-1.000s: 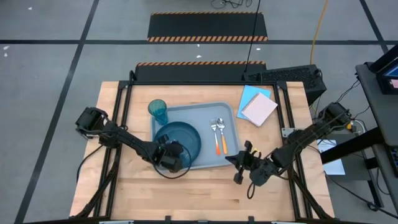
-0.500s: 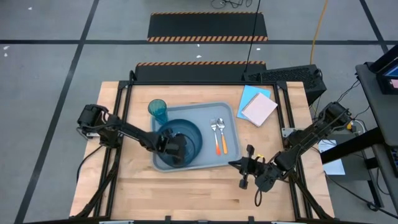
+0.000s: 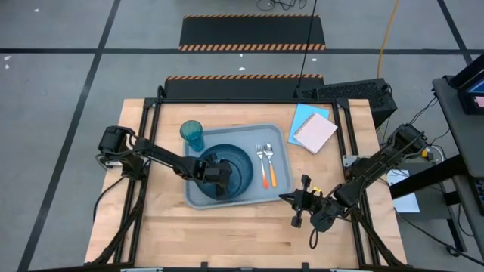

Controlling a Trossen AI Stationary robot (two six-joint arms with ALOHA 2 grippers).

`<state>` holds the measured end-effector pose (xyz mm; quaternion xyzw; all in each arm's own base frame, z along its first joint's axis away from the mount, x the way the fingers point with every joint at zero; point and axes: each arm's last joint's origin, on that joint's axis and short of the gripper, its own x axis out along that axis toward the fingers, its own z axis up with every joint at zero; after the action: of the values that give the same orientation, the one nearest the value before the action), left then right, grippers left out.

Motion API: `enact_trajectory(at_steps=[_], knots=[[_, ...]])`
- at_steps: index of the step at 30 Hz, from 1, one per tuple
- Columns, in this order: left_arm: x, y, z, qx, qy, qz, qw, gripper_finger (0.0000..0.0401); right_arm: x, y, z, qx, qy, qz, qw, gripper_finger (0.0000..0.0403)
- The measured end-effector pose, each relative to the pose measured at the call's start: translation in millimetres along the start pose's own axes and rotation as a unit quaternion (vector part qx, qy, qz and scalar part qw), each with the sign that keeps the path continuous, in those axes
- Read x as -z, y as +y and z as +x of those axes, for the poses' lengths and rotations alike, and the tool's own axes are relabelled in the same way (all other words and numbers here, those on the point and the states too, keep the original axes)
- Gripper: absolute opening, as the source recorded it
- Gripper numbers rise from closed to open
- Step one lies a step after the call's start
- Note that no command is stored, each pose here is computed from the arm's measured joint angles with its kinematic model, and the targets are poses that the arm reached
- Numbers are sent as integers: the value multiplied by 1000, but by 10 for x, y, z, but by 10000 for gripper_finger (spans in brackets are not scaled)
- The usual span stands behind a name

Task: Pick and place plate/cup/fork/spoon on tray
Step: Adjust the blue plate on the gray serving tray

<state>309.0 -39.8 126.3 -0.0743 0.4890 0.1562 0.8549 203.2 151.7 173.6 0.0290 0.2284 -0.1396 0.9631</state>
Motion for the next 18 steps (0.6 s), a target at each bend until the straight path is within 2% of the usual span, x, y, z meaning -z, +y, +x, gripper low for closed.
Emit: enact_trajectory(at_steps=[6,18], knots=[[-17,-15,140,7,-11,8,1000,6,-2,1,-1,-1,0,3,1000,0],[-74,-18,158,15,-40,9,999,3,-6,4,-1,-2,-2,5,1000,0]])
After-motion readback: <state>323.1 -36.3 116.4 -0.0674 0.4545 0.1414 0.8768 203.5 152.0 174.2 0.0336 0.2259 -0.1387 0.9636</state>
